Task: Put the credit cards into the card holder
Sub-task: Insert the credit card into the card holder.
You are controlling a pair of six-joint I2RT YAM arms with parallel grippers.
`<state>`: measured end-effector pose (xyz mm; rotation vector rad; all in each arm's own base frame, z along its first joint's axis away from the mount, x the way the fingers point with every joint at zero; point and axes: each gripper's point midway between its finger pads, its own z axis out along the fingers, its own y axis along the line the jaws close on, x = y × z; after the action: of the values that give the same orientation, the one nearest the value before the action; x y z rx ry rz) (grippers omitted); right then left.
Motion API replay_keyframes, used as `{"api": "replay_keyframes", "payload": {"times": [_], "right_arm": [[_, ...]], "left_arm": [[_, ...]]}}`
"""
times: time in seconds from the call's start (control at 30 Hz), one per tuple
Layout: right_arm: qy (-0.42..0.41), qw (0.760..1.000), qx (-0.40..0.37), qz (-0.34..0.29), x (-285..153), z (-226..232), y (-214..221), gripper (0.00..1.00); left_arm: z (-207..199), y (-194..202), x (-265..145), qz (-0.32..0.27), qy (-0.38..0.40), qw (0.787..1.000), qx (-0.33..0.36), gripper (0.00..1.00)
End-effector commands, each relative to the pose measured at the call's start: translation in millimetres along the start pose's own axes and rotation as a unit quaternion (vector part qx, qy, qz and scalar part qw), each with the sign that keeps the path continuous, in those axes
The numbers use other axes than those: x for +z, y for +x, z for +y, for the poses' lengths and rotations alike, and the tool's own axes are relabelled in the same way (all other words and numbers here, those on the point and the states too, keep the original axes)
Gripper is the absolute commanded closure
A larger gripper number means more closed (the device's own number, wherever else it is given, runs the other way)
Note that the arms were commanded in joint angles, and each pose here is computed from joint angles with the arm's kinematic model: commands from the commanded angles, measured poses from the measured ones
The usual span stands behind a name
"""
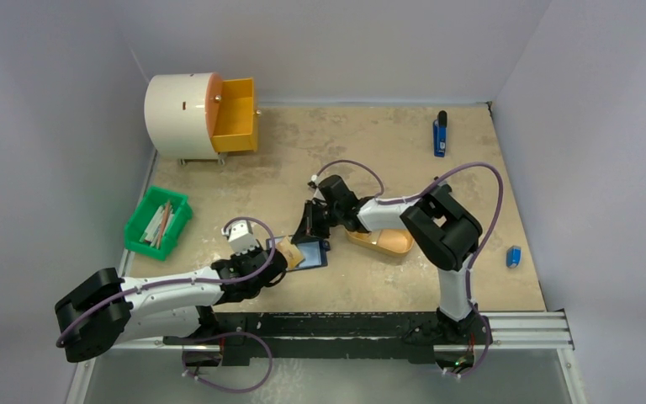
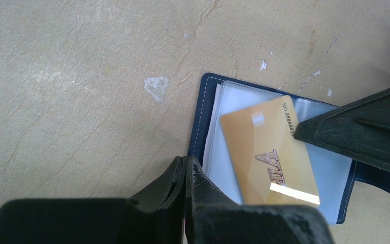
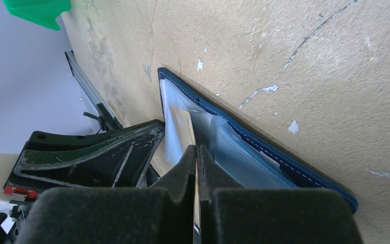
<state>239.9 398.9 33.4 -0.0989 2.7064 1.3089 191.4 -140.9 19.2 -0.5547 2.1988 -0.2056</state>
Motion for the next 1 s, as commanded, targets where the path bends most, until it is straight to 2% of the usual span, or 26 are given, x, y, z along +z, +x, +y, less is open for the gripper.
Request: {"api": "replay_keyframes", "payload": {"times": [0.0,0.43,0.73,0.97], "right_arm": [[-0.007,1.000,0.002,-0.013,-2,14,-3,1.00],[0.002,0.995,0.069,-0.076,-14,2,-7,1.00],[-0.001,0.992,0.071,-0.103,-21,7,-14,1.00],[-0.002,0.993,0.070,-0.098,-18,7,-14,1.00]], "left_arm": [[-3,1,2,0.000,0.005,1.000,-0.013,1.00],[0,3,2,0.004,0.006,1.000,-0.019,1.00],[-2,4,2,0.006,0.008,1.000,-0.021,1.00],[-5,5,1,0.009,0.014,1.000,-0.024,1.00]]}}
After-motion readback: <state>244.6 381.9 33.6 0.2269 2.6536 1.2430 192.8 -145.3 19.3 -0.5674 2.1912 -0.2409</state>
